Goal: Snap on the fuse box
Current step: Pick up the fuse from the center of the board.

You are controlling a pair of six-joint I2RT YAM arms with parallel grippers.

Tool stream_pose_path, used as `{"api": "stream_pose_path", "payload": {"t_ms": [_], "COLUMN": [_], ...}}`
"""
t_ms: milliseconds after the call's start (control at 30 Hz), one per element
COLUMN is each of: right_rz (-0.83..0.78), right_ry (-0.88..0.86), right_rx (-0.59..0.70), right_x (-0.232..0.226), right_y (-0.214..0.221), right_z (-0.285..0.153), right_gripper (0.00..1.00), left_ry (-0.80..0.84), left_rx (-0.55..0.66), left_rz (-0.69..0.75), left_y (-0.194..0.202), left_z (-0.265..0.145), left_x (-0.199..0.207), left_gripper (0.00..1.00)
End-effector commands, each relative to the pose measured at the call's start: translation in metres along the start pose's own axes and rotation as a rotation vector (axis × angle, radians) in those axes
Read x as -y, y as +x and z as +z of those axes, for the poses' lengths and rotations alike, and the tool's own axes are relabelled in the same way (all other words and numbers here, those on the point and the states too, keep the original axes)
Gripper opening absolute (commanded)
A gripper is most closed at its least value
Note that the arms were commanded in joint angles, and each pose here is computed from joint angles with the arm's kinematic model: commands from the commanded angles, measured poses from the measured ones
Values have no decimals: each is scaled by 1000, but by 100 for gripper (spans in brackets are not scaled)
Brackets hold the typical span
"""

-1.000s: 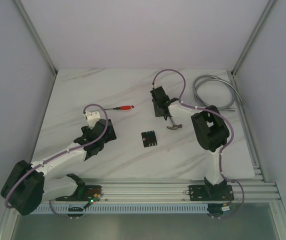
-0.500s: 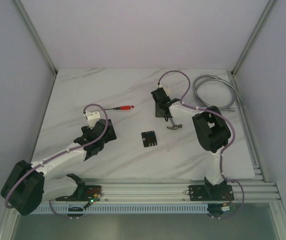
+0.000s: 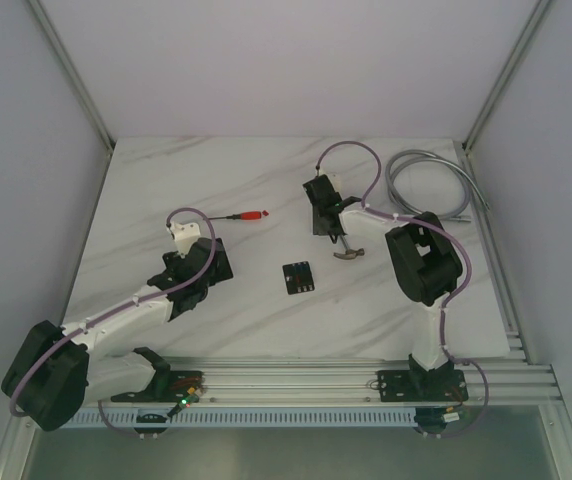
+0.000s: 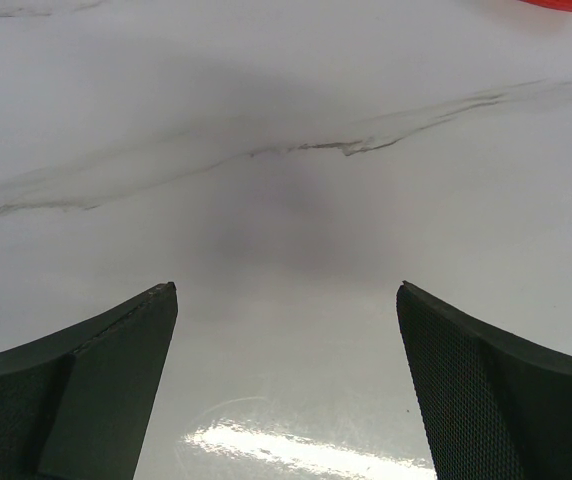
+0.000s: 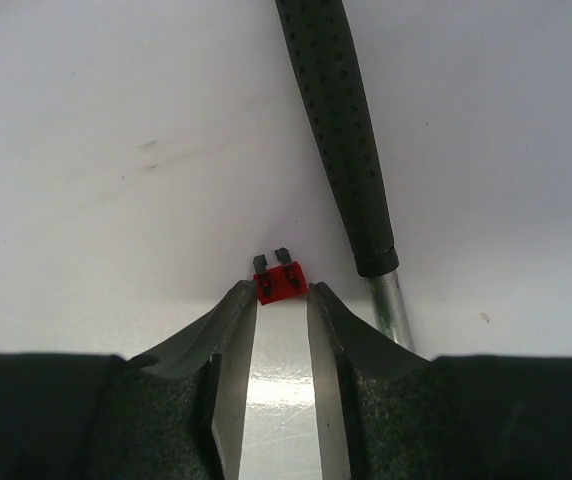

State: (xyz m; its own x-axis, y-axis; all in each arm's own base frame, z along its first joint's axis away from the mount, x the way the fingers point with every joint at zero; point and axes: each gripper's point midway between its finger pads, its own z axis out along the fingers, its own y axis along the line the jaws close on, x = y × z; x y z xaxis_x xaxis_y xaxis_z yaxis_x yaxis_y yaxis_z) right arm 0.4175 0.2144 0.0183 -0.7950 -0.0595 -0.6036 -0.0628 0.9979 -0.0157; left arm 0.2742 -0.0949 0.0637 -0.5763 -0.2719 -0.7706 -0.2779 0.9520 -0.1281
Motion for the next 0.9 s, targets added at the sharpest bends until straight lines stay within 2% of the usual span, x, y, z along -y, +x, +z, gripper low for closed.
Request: {"api": "stream_pose_path", "payload": {"t_ms": [0, 167, 333, 467, 633, 867], "right_rz": [-63, -88, -134, -181, -214, -207], "right_ry": [17, 19, 38, -5, -83, -106], "right_rx": [-178, -186, -166, -149, -171, -208], "right_x": [11, 13, 19, 17, 8, 8], "right_y": [55, 58, 55, 51, 55, 67], "right_z": [11, 12, 11, 12, 16, 15], "right_gripper": [33, 31, 38, 39, 38, 33], "left_ry": [9, 13, 16, 18, 20, 22], "left_rx": [5, 3, 4, 8, 10, 9], "left_rz": [2, 1, 1, 0, -1, -2], "left_y": [-1, 0, -1, -2, -2, -2], "left_z": [1, 1, 0, -1, -1, -1], "left_x": [0, 1, 2, 1, 2, 2], "left_gripper": [100, 100, 100, 100, 100, 100]}}
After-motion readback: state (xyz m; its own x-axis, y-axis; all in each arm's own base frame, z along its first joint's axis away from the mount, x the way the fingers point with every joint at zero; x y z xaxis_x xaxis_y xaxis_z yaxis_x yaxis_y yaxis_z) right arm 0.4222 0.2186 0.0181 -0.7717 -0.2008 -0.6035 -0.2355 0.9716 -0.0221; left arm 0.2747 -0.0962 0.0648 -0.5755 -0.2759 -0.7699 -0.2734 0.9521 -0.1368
